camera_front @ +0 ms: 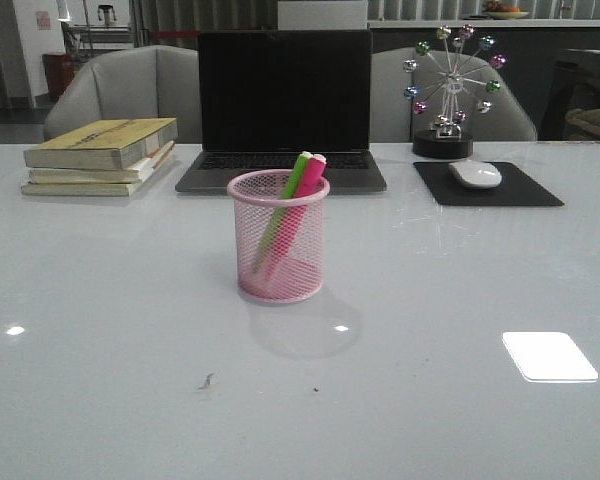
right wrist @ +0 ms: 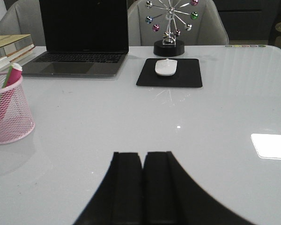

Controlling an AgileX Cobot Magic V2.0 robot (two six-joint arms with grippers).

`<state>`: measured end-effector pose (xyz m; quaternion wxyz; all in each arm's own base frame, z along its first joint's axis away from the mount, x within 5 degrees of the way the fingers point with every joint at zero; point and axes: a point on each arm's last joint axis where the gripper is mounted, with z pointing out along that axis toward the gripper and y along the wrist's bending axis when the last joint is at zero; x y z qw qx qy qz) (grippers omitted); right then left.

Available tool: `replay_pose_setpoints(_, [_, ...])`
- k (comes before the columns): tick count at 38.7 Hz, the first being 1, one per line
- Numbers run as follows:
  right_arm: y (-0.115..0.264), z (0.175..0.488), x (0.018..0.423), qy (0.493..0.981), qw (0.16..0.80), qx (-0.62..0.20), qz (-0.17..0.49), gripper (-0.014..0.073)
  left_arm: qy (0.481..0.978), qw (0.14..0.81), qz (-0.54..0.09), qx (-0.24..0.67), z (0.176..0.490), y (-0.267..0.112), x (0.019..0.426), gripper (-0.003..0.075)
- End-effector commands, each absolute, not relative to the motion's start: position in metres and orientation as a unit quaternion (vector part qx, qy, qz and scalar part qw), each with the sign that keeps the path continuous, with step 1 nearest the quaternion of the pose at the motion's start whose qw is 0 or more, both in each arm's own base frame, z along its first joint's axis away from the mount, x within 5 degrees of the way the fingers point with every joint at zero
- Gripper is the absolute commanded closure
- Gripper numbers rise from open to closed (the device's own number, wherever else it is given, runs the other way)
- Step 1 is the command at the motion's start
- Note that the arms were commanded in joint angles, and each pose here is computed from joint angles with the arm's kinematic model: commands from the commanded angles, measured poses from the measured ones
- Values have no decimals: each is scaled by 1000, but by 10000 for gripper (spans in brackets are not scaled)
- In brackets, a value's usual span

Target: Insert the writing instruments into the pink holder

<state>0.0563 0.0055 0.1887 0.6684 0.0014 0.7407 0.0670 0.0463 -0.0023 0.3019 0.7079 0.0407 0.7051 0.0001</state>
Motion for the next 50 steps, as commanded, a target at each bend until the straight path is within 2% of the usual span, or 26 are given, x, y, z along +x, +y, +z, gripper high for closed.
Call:
replay_pose_setpoints(1, [5, 196, 55, 707, 704, 0, 65, 537, 676, 736, -4, 36, 296, -2, 43, 621])
replay_pose_setpoints(7, [5, 196, 55, 707, 704, 0, 65, 537, 689, 724, -4, 37, 261, -2, 43, 621])
replay_pose_setpoints(16, [5, 196, 55, 707, 704, 0, 65, 537, 704, 709, -15, 31, 229, -3, 48, 621])
replay_pose_setpoints(24, [5, 196, 55, 708, 703, 0, 65, 537, 684, 729, -25, 23, 208, -4, 54, 621])
replay_pose_setpoints(50, [5, 196, 55, 708, 703, 0, 65, 537, 691, 722, -25, 23, 206, -4, 54, 621])
